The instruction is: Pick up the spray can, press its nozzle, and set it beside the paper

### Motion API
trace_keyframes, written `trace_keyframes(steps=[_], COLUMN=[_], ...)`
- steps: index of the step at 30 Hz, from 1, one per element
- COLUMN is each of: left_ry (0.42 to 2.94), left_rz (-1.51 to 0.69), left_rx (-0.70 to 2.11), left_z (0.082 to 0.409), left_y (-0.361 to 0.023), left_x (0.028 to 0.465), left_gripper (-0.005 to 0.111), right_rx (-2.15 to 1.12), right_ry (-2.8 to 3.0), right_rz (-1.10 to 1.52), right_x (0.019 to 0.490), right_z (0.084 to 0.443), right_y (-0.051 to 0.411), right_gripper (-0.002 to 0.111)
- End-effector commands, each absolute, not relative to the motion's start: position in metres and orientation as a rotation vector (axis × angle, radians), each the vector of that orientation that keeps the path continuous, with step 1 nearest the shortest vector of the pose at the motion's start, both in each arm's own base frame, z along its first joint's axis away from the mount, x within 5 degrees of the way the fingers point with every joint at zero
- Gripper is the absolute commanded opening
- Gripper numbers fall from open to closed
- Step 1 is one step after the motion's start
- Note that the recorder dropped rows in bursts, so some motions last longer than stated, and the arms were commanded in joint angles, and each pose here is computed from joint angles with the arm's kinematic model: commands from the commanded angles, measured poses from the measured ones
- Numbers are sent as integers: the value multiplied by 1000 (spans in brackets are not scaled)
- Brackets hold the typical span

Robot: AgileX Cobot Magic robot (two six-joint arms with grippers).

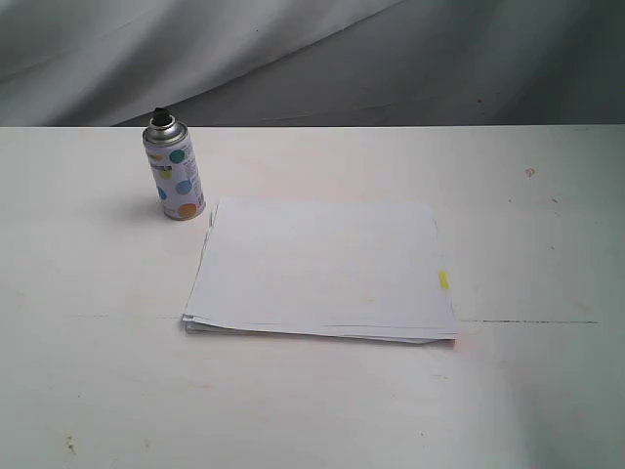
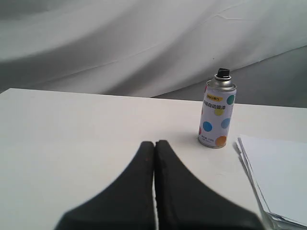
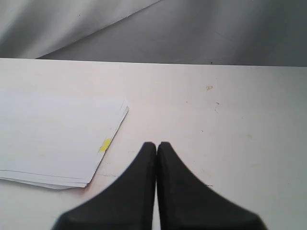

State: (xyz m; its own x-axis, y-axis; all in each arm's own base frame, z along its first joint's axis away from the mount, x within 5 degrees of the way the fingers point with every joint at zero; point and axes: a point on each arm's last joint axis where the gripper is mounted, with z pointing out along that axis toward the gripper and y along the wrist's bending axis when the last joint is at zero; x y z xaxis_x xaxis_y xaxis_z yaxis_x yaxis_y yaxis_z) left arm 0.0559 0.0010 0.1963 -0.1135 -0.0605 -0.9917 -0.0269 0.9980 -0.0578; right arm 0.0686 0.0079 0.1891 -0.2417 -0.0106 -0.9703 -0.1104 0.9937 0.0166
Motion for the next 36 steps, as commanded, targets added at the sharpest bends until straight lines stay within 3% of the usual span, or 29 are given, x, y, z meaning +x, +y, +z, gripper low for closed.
trace_keyframes(steps=[1,19,28,36], left_ry=[1682,1680,1476,1438], left_rz=[-32,-32,-38,-208], left_rx=[-62,-62,-61,-222], left_z=[195,195,214,216], left_y=[1,1,1,2], left_x=[56,56,56,56], left_gripper=[0,0,0,0], right_rx=[-96,-95,-96,-96], right_ry=[1813,1813,1813,1813], right_rz=[86,87,86,86], right_x=[68,68,68,68], right_z=[188,188,188,188], right_y=[8,8,8,8], right_gripper=[0,0,0,0])
